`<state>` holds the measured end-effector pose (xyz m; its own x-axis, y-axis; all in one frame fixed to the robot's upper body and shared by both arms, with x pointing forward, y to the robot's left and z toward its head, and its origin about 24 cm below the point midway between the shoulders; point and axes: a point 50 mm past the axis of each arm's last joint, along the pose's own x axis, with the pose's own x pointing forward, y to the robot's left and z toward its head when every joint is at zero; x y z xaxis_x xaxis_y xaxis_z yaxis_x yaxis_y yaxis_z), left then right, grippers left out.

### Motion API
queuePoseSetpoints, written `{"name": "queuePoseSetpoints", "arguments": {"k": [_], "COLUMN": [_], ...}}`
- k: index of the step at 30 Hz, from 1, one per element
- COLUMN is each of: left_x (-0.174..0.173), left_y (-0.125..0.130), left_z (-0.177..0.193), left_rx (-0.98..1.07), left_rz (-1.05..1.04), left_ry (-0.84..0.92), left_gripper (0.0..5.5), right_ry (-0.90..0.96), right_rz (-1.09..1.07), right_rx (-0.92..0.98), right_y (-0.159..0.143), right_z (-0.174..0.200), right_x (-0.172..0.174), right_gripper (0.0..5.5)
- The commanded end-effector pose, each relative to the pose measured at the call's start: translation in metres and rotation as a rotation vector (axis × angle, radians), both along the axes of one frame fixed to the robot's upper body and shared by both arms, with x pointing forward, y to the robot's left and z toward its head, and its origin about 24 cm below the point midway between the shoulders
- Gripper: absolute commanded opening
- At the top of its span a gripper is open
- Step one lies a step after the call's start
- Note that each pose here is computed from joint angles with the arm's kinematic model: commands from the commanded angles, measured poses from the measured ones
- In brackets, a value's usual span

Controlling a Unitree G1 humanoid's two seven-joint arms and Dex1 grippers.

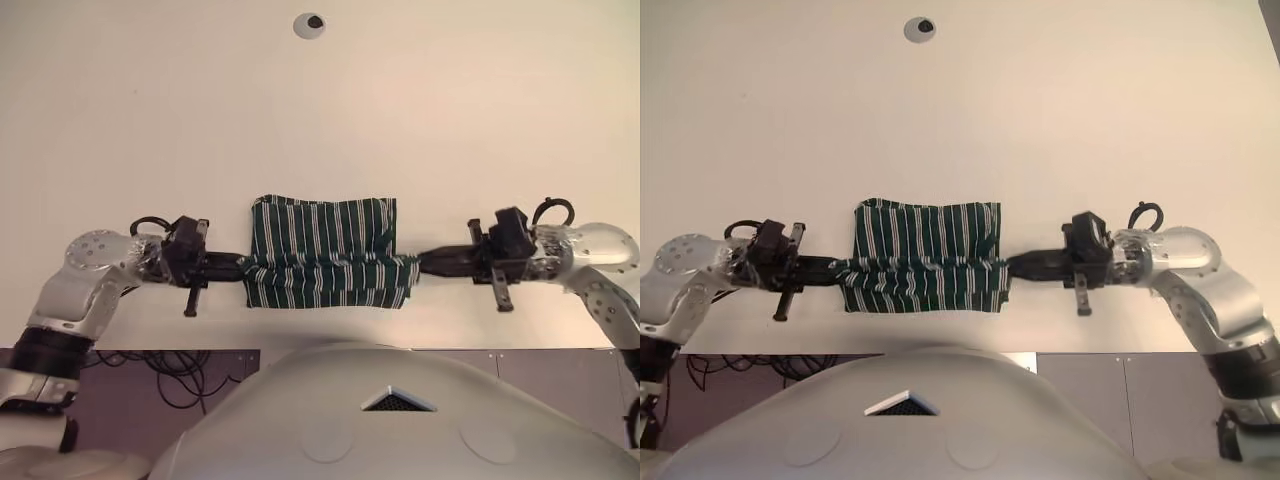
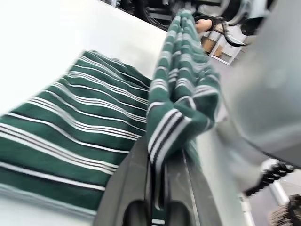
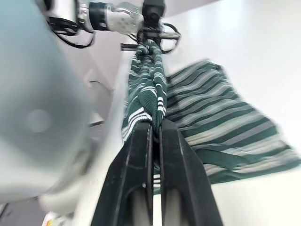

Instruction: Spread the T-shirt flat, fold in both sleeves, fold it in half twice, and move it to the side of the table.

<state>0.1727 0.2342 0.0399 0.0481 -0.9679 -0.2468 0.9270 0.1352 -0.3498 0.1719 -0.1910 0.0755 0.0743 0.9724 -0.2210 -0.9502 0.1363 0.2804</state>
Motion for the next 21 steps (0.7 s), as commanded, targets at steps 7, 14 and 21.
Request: {"name": "queuePoseSetpoints", "arguments": {"k": [7,14,21], "left_x": [0.041,0.068,0.080], "left_y": [0.006,0.023,0.005], "left_z": [-0.007,-0.010,-0.003], "left_rx": [0.137,0.142,0.046], "left_rz": [0.274,0.575,0.682], "left_ry": [-0.079,0.168,0.283], "left_gripper": [0.40,1.36,2.33], "right_ry": [-0.054,-0.046,-0.195], "right_rz": [-0.256,-0.542,-0.252], "right_rx": [-0.085,-0.067,0.194], "right_y": [-0.004,-0.010,0.049], "right_z": [-0.023,-0.035,-0.010], "right_x": [0.034,0.064,0.025], "right_gripper": [0.58,1.68,2.47]}}
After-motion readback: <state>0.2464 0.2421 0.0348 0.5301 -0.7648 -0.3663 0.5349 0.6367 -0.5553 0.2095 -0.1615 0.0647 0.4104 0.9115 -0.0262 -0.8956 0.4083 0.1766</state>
